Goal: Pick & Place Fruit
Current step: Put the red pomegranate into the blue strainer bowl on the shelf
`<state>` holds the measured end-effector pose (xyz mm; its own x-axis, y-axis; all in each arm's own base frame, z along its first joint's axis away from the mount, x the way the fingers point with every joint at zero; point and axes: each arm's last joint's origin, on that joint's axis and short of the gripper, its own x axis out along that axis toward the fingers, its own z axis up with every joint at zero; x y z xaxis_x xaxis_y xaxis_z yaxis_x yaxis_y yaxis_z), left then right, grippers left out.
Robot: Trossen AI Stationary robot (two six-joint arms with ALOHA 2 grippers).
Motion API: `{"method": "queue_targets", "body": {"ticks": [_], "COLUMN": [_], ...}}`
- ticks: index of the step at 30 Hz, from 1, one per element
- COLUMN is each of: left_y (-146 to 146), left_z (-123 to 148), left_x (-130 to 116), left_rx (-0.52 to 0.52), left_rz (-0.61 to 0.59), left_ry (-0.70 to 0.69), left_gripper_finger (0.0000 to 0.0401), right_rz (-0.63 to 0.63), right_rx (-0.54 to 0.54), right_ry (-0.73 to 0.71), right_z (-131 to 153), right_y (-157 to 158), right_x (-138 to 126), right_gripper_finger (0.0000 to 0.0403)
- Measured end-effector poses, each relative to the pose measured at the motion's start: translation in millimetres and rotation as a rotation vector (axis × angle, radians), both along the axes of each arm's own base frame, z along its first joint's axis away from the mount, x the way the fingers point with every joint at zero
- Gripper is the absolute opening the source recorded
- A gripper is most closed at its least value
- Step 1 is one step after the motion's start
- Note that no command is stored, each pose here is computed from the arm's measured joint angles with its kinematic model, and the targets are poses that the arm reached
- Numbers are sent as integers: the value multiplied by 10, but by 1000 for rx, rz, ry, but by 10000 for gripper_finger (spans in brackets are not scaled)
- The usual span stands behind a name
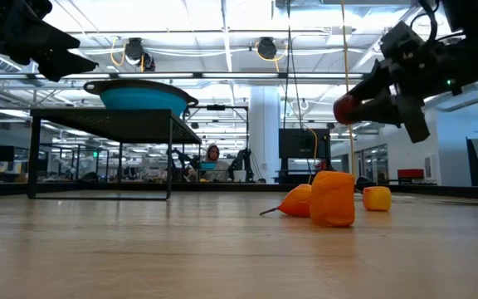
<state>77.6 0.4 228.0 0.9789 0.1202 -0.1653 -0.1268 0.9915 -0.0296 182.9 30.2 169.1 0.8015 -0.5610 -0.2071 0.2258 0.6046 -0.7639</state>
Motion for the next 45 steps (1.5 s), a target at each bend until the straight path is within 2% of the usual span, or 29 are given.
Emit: {"method": "queue_targets", "body": {"ticks": [7,9,12,20,25,28,34,38,45], "left_y": [0,0,0,0,-1,-1,-1,-5,-47], "left_z": [-1,-1,0,5,4,4,25,74,143], "left_x": [0,0,-1,1,3,3,7,61,340], "left_rx": [2,4,4,-55,-146,-200,-309,-340,-354], "left_rz": [0,0,-1,8,23,32,47,44,-49], "left_ry": [1,2,1,-12,-21,-28,-62,-103,-122], "left_gripper_finger": [337,337,337,337,337,337,337,337,337], "right_rz": [2,8,67,290,425,490,581,630,623], "right_rx": [-13,5,109,478,662,736,774,776,709], "right_ry": [54,26,-78,-396,-507,-537,-562,-546,-475], "right_z": [-97,-86,-33,174,277,367,545,605,540], "right_y": [11,17,43,85,86,102,153,197,258], "right_x": [36,52,86,156,181,222,336,464,715], "right_gripper_finger": [184,184,184,184,184,184,184,184,184]}}
